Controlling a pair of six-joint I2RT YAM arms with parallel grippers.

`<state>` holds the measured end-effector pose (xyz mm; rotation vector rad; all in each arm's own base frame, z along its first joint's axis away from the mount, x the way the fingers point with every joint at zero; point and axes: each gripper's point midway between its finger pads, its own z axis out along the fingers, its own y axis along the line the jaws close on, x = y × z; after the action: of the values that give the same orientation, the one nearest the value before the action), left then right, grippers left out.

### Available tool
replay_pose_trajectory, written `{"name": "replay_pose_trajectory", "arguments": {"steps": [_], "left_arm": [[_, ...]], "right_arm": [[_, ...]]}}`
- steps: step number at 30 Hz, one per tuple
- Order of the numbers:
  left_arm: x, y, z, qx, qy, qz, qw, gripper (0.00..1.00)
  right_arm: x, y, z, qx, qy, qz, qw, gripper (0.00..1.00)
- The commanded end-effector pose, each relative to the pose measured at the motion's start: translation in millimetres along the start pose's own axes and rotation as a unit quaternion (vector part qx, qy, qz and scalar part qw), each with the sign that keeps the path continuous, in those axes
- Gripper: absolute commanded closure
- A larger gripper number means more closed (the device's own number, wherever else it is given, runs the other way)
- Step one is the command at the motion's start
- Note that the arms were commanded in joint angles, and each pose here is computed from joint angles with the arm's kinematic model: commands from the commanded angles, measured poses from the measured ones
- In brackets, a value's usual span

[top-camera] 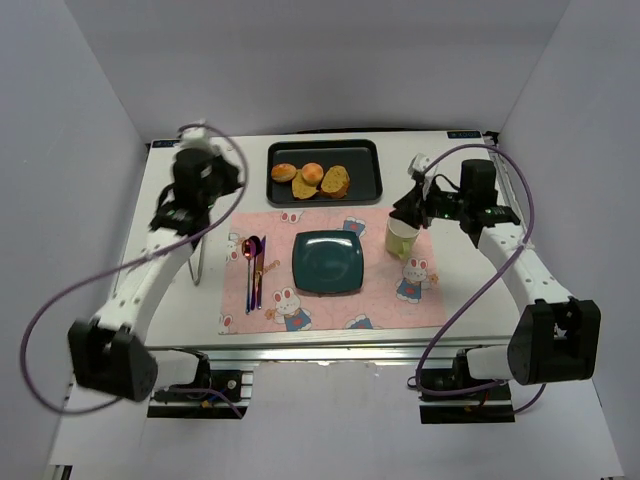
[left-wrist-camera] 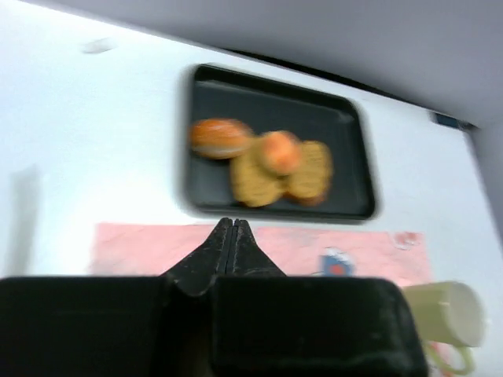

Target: Place the bread

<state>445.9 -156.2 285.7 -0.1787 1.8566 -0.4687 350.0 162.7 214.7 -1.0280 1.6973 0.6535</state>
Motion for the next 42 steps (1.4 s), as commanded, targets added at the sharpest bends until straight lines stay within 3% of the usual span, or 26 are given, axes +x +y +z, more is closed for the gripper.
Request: {"name": "replay_pose_trajectory", "arguments": {"steps": [1, 2, 3, 4, 5, 9, 13, 18, 27, 31, 38, 42], "left_arm": [[50, 127, -89, -0.15, 0.082, 0.038, 0.985, 0.8], [62, 142, -100, -0.171, 0.106, 0.045, 0.979, 0.47], [72, 162, -110, -0.194, 0.12, 0.054, 0.972, 0.31], [87, 181, -118, -0.216, 0.148, 0.063, 0.963, 0.26], [100, 194, -123, -0.229, 0.168, 0.065, 0.957, 0.22], [156, 242, -111, -0.245, 0.273, 0.1, 0.925, 0.13], [173, 260, -98, -0.253, 0.307, 0.114, 0.91, 0.12], [176, 279, -85, -0.263, 0.304, 0.111, 0.909, 0.12], [201, 297, -50, -0.229, 0.313, 0.082, 0.918, 0.19], [208, 301, -40, -0.219, 0.318, 0.072, 0.92, 0.28], [193, 294, -45, -0.218, 0.287, 0.049, 0.931, 0.78], [146, 259, -40, -0.183, 0.221, 0.006, 0.958, 0.92]], "right_arm": [[-20, 63, 9, -0.176, -0.062, -0.109, 0.976, 0.71], [-21, 66, 18, -0.187, -0.053, -0.113, 0.974, 0.68], [-13, 70, 28, -0.193, -0.032, -0.101, 0.975, 0.46], [-12, 73, 35, -0.193, -0.016, -0.102, 0.976, 0.26], [-11, 70, 40, -0.191, -0.005, -0.1, 0.977, 0.15], [-11, 66, 53, -0.178, 0.003, -0.071, 0.982, 0.11], [-8, 68, 52, -0.172, 0.005, -0.067, 0.983, 0.11], [-3, 67, 49, -0.16, 0.01, -0.07, 0.985, 0.11], [0, 69, 47, -0.158, 0.014, -0.063, 0.985, 0.11], [1, 67, 47, -0.153, 0.018, -0.063, 0.986, 0.11], [2, 63, 45, -0.142, 0.024, -0.065, 0.987, 0.11], [3, 61, 43, -0.137, 0.026, -0.065, 0.988, 0.11]]}}
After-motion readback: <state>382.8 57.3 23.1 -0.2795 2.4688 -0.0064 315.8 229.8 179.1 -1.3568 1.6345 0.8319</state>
